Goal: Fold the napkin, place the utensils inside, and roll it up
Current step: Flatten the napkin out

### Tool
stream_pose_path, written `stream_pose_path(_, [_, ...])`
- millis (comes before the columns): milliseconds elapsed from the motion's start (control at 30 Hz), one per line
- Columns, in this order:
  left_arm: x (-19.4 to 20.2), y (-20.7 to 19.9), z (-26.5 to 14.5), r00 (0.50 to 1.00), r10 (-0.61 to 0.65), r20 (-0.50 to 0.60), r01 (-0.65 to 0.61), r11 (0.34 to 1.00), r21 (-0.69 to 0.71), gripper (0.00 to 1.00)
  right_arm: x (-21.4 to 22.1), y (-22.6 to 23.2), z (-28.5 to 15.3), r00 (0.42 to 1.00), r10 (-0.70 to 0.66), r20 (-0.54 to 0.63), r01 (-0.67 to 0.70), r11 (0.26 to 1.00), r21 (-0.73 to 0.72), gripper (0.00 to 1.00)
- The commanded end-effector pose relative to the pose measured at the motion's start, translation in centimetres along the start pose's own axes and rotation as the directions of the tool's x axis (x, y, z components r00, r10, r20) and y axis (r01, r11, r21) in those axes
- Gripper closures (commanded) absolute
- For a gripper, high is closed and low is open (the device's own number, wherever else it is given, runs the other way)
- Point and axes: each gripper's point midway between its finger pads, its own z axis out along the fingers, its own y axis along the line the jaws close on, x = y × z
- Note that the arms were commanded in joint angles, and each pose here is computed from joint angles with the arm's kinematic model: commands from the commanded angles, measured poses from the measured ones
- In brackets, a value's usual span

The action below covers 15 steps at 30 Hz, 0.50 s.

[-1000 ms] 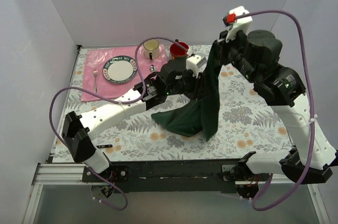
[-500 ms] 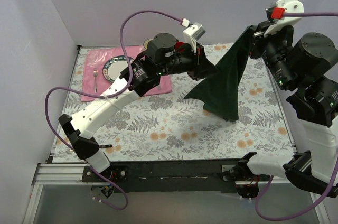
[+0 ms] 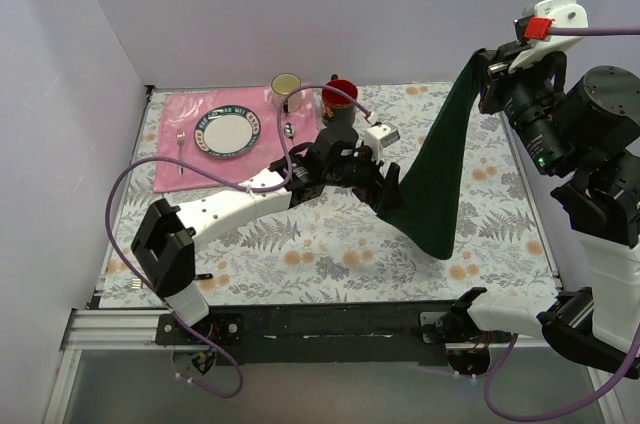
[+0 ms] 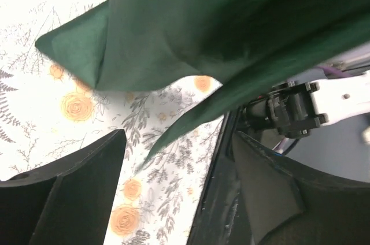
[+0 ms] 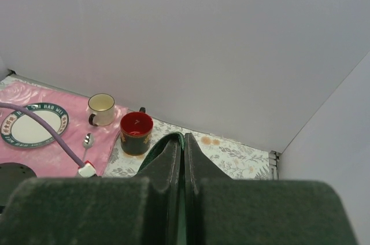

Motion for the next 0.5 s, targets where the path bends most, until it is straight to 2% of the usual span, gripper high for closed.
stream_pose_path(0, [0.3, -0.4, 0.7, 0.999, 0.036, 0.039, -0.039, 0.997, 0.069, 0.33, -3.0, -1.4, -1.1, 0.995, 0.033, 0.095, -0.037, 0.999, 0.033, 0.99])
stream_pose_path(67, [1.3, -1.4, 1.0, 0.999, -0.001, 0.049, -0.007, 0.988, 0.157, 0.39, -3.1, -1.7, -1.1, 0.995, 0.029, 0.098, -0.034, 0.998, 0.048, 0.99])
stream_pose_path(100, [2.8, -1.4, 1.0, 0.997, -0.07, 0.026, 0.065, 0.983, 0.171, 0.45, -3.0, -1.7, -1.1, 0.995, 0.026, 0.096, -0.031, 0.998, 0.051, 0.99])
stream_pose_path(133, [2.4, -1.9, 1.1, 0.996, -0.07, 0.055, 0.057, 0.976, 0.208, 0.49, -3.1, -1.8, -1.2, 0.995, 0.027, 0.101, -0.033, 0.998, 0.054, 0.99])
stream_pose_path(200, [2.6, -2.2, 1.3, 0.993, -0.107, 0.045, 0.094, 0.968, 0.235, 0.6, -3.2, -2.0, -1.2, 0.994, 0.03, 0.106, -0.037, 0.997, 0.063, 0.99])
stream_pose_path(267, [2.3, -1.8, 2.0, 0.991, -0.123, 0.061, 0.107, 0.971, 0.214, 0.52, -3.3, -2.1, -1.3, 0.993, 0.034, 0.116, -0.041, 0.997, 0.064, 0.99])
stream_pose_path(333, [1.5, -1.7, 2.0, 0.99, -0.11, 0.091, 0.089, 0.975, 0.205, 0.37, -3.2, -1.8, -1.2, 0.993, 0.033, 0.117, -0.04, 0.998, 0.054, 0.99])
stream_pose_path(467, [0.1, -0.6, 1.5, 0.987, -0.046, 0.156, 0.027, 0.992, 0.121, 0.34, -3.0, -1.4, -0.9, 0.994, 0.032, 0.109, -0.036, 0.999, 0.038, 0.99])
